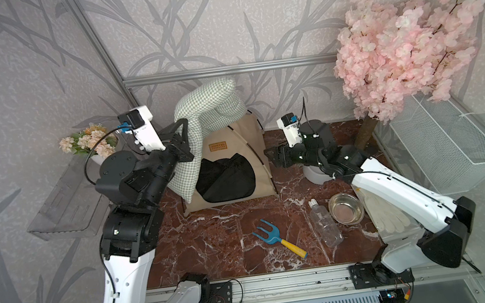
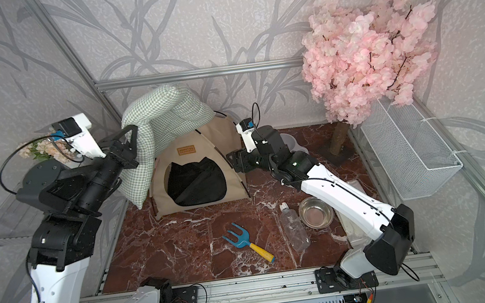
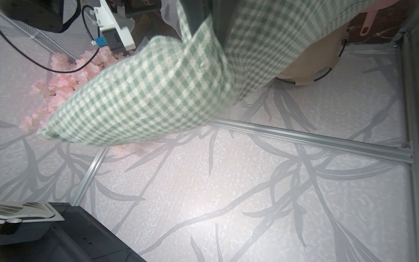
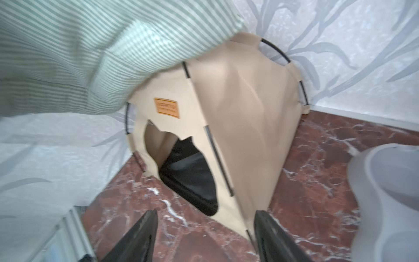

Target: Place the tent at the center of the board, then place the cushion in the tent.

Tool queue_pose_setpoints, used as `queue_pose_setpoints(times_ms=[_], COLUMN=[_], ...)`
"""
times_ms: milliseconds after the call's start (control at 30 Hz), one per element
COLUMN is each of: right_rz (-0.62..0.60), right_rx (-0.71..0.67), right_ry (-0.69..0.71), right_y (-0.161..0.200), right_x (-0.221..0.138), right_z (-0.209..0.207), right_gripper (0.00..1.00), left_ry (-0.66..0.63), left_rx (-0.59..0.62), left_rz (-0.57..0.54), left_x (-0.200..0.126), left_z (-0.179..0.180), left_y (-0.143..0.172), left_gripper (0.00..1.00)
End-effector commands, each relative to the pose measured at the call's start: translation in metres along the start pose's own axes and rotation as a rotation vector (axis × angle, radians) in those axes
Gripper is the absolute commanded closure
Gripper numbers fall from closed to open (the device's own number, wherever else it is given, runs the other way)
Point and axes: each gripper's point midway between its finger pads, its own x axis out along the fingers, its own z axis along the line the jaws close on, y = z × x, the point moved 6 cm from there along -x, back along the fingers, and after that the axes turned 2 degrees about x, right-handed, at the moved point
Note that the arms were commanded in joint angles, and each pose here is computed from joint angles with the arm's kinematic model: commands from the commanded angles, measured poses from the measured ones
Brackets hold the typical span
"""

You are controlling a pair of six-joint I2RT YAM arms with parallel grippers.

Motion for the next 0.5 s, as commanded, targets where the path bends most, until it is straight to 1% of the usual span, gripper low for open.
queue_pose_setpoints(times_ms=[0, 67, 200, 333, 400, 467], right_rz=[-0.073, -0.113, -0.165, -0.233, -0.265, -0.293], right_rx=[0.162, 0.200, 0.331, 0.383, 0.401, 0.425], right_ry=[-0.191, -0.291, -0.379, -0.427, -0.417, -0.378], right_y=[-0.006, -0.012, -0.028, -0.032, -0.031, -0.033], right_x=[-0.011, -0.013, -0.012, -0.018, -0.019, -0.019], right_z=[0.051, 0.084, 0.114, 0.141, 0.146, 0.144], right_gripper=[0.16, 0.14, 0.14, 0.15, 0.15, 0.15], left_ry=[0.182, 0.203, 0.246, 0.251, 0.257, 0.275], left_rx=[-0.069, -0.084, -0.121, -0.156, -0.166, -0.167], left_rz=[-0.054, -0.036, 0.003, 0.042, 0.067, 0.088], left_x=[-0.009, -0.012, -0.015, -0.016, -0.016, -0.015], left_z=[-0.017, -0.016, -0.013, -0.006, -0.004, -0.004], left_y=[0.007, 0.019, 0.044, 0.073, 0.087, 0.097], left_gripper=[1.00, 1.00, 1.00, 1.00, 1.00, 1.00])
